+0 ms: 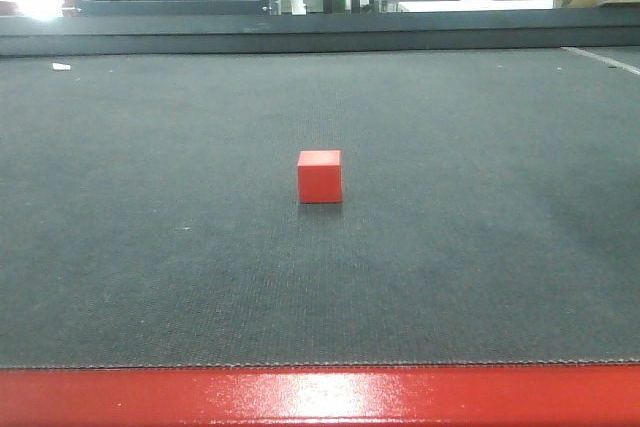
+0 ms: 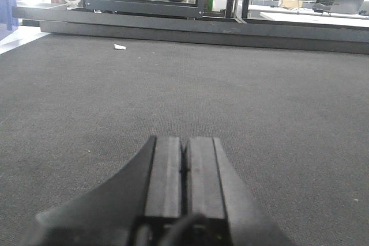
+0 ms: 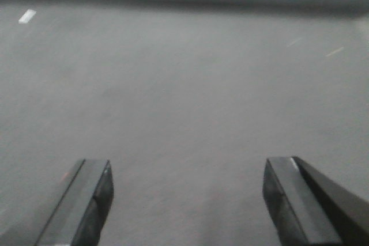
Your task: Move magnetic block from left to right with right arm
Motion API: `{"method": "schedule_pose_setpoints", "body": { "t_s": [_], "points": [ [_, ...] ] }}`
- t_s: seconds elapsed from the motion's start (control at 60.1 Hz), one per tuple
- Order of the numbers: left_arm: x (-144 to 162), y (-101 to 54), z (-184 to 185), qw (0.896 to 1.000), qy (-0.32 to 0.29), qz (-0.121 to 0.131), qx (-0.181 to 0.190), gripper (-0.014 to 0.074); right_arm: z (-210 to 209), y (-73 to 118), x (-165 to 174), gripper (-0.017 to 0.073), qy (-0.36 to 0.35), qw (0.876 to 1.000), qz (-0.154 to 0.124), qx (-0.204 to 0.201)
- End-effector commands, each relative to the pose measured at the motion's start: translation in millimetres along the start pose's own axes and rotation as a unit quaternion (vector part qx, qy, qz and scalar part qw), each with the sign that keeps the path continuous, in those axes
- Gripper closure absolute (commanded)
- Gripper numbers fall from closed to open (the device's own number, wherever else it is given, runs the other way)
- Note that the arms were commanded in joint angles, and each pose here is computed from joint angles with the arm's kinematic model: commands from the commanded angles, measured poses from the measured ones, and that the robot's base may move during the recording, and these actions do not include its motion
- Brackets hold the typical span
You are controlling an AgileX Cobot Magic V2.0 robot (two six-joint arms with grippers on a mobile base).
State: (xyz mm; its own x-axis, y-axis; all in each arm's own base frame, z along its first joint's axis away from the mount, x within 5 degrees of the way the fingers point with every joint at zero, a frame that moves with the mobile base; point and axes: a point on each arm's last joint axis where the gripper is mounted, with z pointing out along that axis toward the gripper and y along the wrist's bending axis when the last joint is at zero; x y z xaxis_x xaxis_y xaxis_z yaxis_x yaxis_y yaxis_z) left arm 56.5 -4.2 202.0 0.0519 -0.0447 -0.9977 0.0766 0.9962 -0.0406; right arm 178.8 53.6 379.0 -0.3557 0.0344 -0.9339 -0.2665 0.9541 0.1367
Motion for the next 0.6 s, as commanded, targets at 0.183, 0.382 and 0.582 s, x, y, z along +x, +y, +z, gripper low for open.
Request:
{"method": "schedule_pose_setpoints", "body": {
  "t_s": [0.183, 0.382, 0.582],
  "points": [
    [-6, -0.3, -1, 0.999, -0.046, -0.003, 0.003, 0.071, 67, 66.8, -32, -0.0074, 0.114, 0.989, 0.051, -0.076],
    [-6, -0.3, -1, 0.999, -0.046, -0.003, 0.003, 0.071, 115, 109.1, -25, -0.0074, 0.203, 0.977, 0.057, -0.035],
    [-6, -0.3, -1, 0.999, -0.046, -0.003, 0.003, 0.071, 152, 140.5, -16, -0.0074, 0.249, 0.966, 0.059, 0.024]
  ]
}}
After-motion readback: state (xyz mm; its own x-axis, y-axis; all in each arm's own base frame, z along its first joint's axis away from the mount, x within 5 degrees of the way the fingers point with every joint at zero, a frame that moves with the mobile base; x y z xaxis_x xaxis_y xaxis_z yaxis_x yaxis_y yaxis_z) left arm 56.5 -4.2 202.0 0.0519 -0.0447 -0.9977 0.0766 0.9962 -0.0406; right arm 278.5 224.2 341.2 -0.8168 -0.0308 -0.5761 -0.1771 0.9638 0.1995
